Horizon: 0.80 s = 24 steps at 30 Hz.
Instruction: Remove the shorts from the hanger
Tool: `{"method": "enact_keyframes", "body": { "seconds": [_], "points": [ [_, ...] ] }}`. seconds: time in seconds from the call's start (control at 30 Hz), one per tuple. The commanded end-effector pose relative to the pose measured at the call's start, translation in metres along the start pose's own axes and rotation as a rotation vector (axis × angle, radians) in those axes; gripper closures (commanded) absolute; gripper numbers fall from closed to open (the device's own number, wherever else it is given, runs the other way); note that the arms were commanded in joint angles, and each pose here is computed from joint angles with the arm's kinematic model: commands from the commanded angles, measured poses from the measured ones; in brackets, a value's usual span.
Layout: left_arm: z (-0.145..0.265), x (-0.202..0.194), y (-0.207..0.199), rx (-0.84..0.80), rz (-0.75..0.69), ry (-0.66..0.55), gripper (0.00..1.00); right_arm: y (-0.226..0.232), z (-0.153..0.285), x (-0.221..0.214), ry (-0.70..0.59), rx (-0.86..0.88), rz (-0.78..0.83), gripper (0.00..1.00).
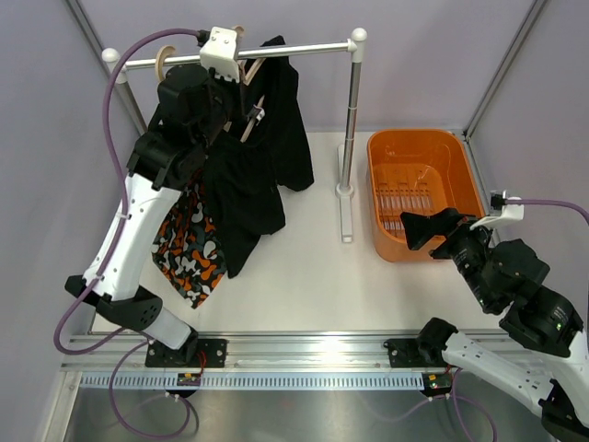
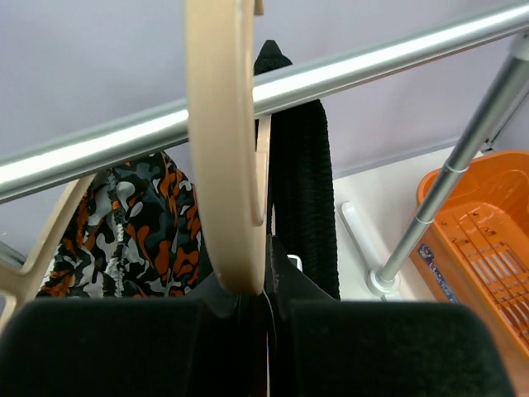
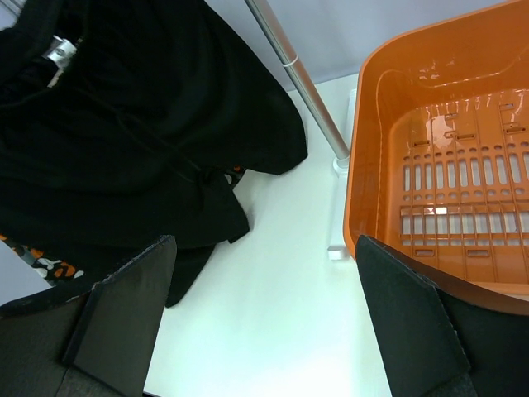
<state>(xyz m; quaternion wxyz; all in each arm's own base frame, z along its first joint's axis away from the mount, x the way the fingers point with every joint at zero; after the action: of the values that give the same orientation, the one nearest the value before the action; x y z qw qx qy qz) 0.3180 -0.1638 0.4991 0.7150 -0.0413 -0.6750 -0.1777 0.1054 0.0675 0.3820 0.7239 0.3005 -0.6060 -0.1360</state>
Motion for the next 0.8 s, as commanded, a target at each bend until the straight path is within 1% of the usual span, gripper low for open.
{"method": "enact_keyframes", "body": {
  "seconds": [0.0,0.1,0.2,0.23,0.3,0.33,0.4,0.43,0.5,0.53,0.6,0.77],
  "points": [
    [0.020,0.031,0.001,-0.033,0.009,-0.142,1.00,0.006,-0.005,0.008,-0.036,-0.005,0.015,0.01],
    [0.032,0.022,-0.011,-0.066,0.002,-0.117,1.00,0.009,-0.009,0.006,-0.021,0.006,0.036,0.01],
    [0.048,0.004,-0.028,-0.108,-0.008,-0.065,1.00,0.017,-0.019,0.001,0.018,0.024,0.078,0.02],
    [0.050,-0.009,-0.042,-0.127,-0.021,-0.023,1.00,0.023,-0.025,-0.003,0.050,0.037,0.095,0.03],
    [0.068,-0.017,-0.049,-0.149,-0.031,-0.009,1.00,0.030,-0.035,-0.008,0.085,0.058,0.109,0.05],
    [0.073,-0.022,-0.053,-0.140,-0.038,0.001,1.00,0.037,-0.045,-0.017,0.132,0.077,0.123,0.07],
    [0.094,-0.035,-0.067,-0.187,-0.055,0.005,1.00,0.049,-0.056,-0.023,0.169,0.109,0.121,0.11],
    [0.104,-0.038,-0.075,-0.209,-0.060,0.003,1.00,0.057,-0.067,-0.031,0.215,0.127,0.124,0.12],
    [0.118,-0.052,-0.077,-0.228,-0.077,0.018,1.00,0.066,-0.076,-0.036,0.233,0.142,0.121,0.14],
    [0.125,-0.056,-0.083,-0.250,-0.050,0.023,1.00,0.071,-0.083,-0.040,0.243,0.136,0.128,0.15],
    [0.134,-0.069,-0.085,-0.270,-0.052,0.040,1.00,0.078,-0.094,-0.046,0.249,0.139,0.133,0.14],
    [0.152,-0.081,-0.092,-0.319,-0.053,0.049,1.00,0.093,-0.110,-0.052,0.266,0.147,0.139,0.14]
  ]
}}
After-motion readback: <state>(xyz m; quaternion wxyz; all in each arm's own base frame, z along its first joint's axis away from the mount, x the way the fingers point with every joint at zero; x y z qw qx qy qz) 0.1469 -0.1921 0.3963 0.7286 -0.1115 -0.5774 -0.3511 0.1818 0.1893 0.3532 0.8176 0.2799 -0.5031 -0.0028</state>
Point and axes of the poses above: each gripper's point midway between its finger pads, its own z axis back along the fingers, its own y axis along the line the jaws close on, x = y × z, the point moved 8 cm from there along z, back along the fingers, and after that the axes turned 9 degrees about -z, right-handed, at the moved point
